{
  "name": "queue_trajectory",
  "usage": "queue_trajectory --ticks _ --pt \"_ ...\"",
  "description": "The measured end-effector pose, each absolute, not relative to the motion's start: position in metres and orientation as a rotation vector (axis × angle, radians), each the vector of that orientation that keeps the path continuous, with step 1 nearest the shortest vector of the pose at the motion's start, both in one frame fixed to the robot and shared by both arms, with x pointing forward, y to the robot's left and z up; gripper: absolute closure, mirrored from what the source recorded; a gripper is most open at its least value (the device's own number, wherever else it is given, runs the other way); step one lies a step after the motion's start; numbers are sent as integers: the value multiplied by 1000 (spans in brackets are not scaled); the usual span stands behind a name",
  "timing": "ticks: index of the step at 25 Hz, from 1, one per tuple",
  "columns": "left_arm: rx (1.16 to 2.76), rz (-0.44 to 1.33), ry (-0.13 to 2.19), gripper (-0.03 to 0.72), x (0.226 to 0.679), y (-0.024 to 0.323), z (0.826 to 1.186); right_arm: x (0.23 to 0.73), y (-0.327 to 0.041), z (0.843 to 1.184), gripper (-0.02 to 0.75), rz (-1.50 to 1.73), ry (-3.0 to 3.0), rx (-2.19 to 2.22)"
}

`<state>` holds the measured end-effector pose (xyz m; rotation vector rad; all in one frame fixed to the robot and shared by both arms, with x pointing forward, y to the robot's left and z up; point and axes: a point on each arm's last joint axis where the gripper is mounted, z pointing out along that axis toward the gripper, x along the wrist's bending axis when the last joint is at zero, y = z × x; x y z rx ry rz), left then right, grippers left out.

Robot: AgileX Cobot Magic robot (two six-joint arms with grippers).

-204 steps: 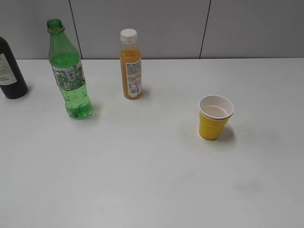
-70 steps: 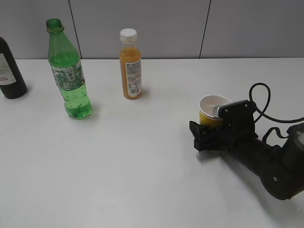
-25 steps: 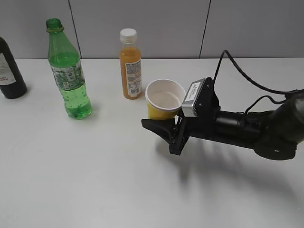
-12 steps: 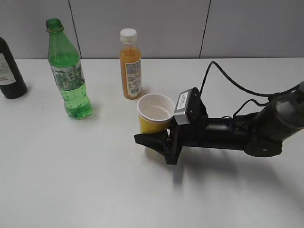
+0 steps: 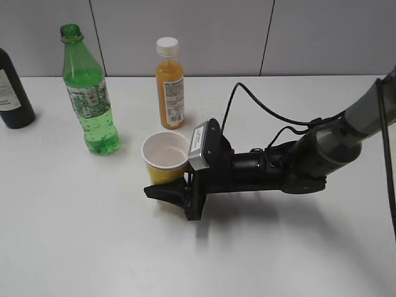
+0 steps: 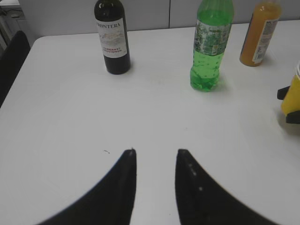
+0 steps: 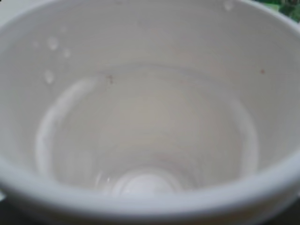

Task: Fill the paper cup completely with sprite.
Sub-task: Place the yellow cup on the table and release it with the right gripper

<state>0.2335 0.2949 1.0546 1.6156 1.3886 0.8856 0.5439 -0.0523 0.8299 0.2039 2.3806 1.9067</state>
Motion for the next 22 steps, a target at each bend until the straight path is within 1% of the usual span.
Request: queue_trajectory --ticks 7,14,17,19,20,22 --pt "1616 886 1389 455 233 295 1055 545 -50 812 279 1866 2476 196" --pt "1616 886 1389 454 233 295 1055 546 -51 807 277 1822 2512 185" --pt "1616 886 1389 452 233 295 1055 546 -51 807 237 1810 2518 189" --pt "1616 886 1389 451 233 295 1055 546 -51 806 200 1803 2521 190" --pt "1616 886 1389 452 233 295 1055 547 -51 806 169 1791 2526 197" --pt "1616 886 1389 452 233 295 1055 547 -51 805 155 1784 2530 203"
